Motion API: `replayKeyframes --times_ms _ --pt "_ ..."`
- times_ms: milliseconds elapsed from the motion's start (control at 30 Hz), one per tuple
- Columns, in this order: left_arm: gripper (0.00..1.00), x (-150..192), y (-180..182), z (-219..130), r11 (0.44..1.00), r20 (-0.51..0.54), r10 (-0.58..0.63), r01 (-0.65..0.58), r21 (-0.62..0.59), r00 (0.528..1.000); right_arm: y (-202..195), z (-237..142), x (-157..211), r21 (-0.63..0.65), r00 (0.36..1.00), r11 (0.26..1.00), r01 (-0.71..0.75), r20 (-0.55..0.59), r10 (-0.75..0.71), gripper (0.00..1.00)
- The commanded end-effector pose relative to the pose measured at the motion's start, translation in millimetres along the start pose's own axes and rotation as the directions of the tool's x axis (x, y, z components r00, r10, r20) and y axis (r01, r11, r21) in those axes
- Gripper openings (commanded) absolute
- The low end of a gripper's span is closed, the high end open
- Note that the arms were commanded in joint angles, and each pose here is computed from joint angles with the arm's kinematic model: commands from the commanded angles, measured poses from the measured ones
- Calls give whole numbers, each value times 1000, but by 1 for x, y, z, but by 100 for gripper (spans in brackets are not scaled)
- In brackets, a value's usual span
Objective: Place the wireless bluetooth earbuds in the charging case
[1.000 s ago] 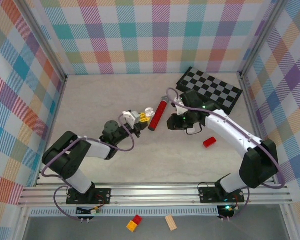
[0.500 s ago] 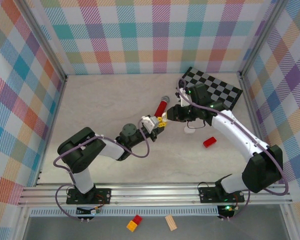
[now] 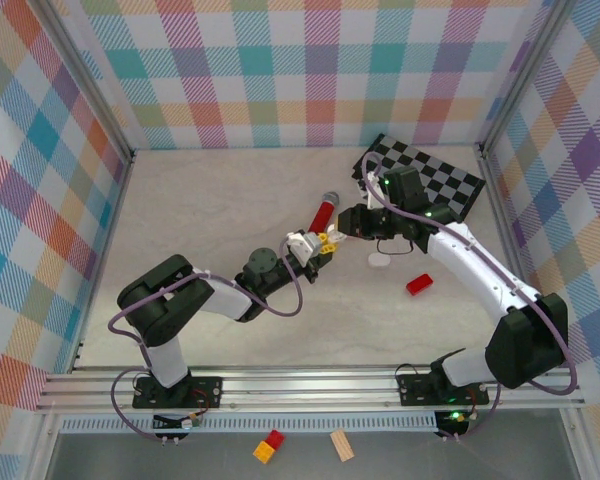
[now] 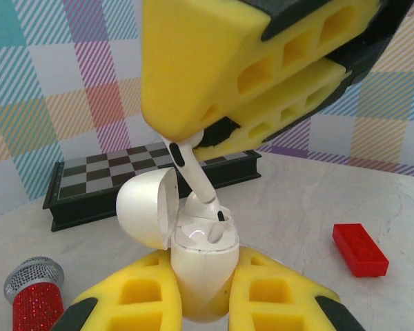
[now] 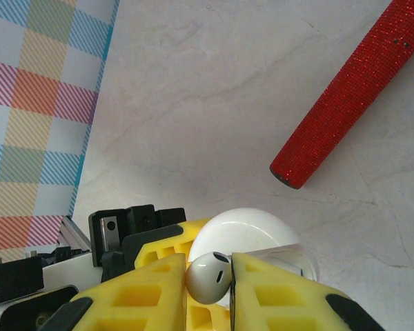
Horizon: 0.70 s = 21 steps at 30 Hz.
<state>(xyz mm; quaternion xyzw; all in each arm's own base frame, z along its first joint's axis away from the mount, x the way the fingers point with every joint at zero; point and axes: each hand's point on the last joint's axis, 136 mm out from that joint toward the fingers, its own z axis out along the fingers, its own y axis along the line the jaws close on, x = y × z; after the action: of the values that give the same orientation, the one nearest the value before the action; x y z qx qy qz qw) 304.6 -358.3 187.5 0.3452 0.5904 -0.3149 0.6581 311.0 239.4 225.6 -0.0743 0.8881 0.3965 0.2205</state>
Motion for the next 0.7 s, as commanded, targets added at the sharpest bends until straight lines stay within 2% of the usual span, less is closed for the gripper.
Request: replayKeyframes --times_ms 0,667 --pt "0 -15 -2 8 1000 52 -17 16 6 998 7 -4 -3 -41 1000 999 6 16 -6 22" --pt "0 -21 3 9 998 69 -57 58 -11 996 -4 0 0 -1 1000 1000 5 10 -5 22"
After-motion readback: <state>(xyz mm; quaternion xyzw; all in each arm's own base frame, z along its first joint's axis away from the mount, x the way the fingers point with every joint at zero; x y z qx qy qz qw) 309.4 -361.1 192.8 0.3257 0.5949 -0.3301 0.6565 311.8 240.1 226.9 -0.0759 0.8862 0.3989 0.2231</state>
